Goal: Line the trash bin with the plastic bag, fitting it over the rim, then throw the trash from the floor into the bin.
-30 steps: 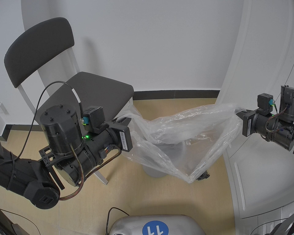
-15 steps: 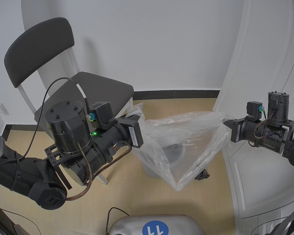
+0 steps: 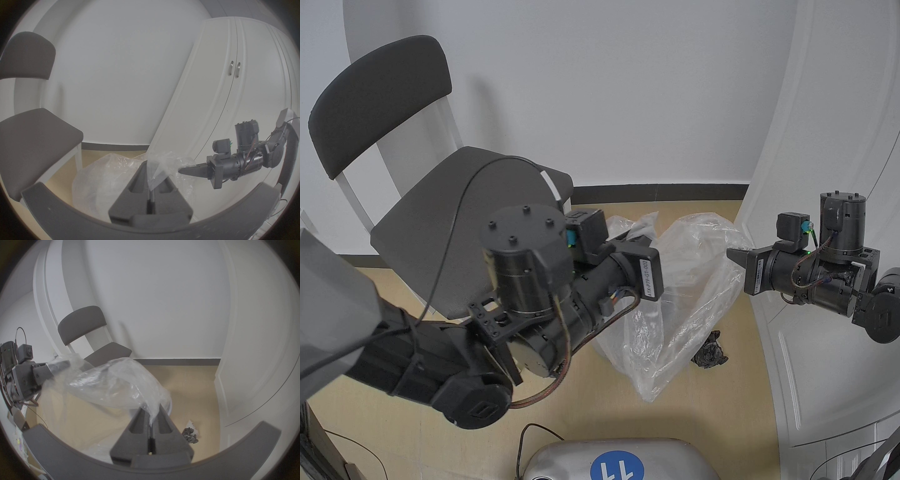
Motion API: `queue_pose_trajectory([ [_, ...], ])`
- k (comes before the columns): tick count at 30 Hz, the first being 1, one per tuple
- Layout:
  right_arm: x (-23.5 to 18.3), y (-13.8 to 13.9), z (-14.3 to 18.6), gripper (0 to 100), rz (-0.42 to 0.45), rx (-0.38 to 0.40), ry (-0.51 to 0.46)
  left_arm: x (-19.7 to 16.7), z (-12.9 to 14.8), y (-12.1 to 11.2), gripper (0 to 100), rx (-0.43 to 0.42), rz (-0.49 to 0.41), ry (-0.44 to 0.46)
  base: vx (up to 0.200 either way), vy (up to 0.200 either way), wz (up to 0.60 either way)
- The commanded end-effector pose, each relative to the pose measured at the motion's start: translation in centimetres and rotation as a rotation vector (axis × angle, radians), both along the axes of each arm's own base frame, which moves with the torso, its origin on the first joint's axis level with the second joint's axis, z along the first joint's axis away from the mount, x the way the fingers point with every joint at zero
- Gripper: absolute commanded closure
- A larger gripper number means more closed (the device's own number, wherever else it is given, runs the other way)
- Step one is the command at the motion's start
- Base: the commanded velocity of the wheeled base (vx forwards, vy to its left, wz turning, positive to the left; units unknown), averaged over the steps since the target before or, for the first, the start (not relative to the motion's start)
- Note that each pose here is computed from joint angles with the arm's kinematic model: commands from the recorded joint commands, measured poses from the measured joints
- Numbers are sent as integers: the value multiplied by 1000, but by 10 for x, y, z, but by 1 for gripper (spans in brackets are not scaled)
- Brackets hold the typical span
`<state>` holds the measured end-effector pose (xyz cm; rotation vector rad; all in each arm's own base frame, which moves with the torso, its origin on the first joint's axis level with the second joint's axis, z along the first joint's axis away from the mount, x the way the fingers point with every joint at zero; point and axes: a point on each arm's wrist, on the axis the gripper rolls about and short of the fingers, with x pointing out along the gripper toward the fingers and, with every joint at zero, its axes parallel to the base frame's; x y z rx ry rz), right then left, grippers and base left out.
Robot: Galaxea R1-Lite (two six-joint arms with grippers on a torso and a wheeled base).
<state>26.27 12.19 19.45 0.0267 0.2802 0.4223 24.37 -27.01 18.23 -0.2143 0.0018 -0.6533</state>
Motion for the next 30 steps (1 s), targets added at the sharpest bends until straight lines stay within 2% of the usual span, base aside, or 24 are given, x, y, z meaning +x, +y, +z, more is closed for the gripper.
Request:
queue_pose_trajectory([
  [1, 4, 10, -6, 100, 19, 29, 10, 16, -23, -15, 100, 12, 5, 25, 0, 0, 0],
  [6, 13, 20, -10, 100, 25, 109, -24, 27, -32, -11, 100, -55, 32, 12, 0, 0, 0],
  [10, 16, 23, -12, 100, 27, 129, -34, 30, -34, -7, 100, -55, 43, 11, 0, 0, 0],
  [12, 25, 33, -15, 100, 28, 189, -35, 33, -36, 0, 100, -57, 61, 9, 0, 0, 0],
  [19, 39, 41, -21, 100, 14, 259, 4, 39, -36, 3, 100, -61, 78, 5, 0, 0, 0],
  [30, 60, 40, -38, 100, -21, 251, 42, 60, -54, 4, 100, -42, 114, 24, 0, 0, 0],
])
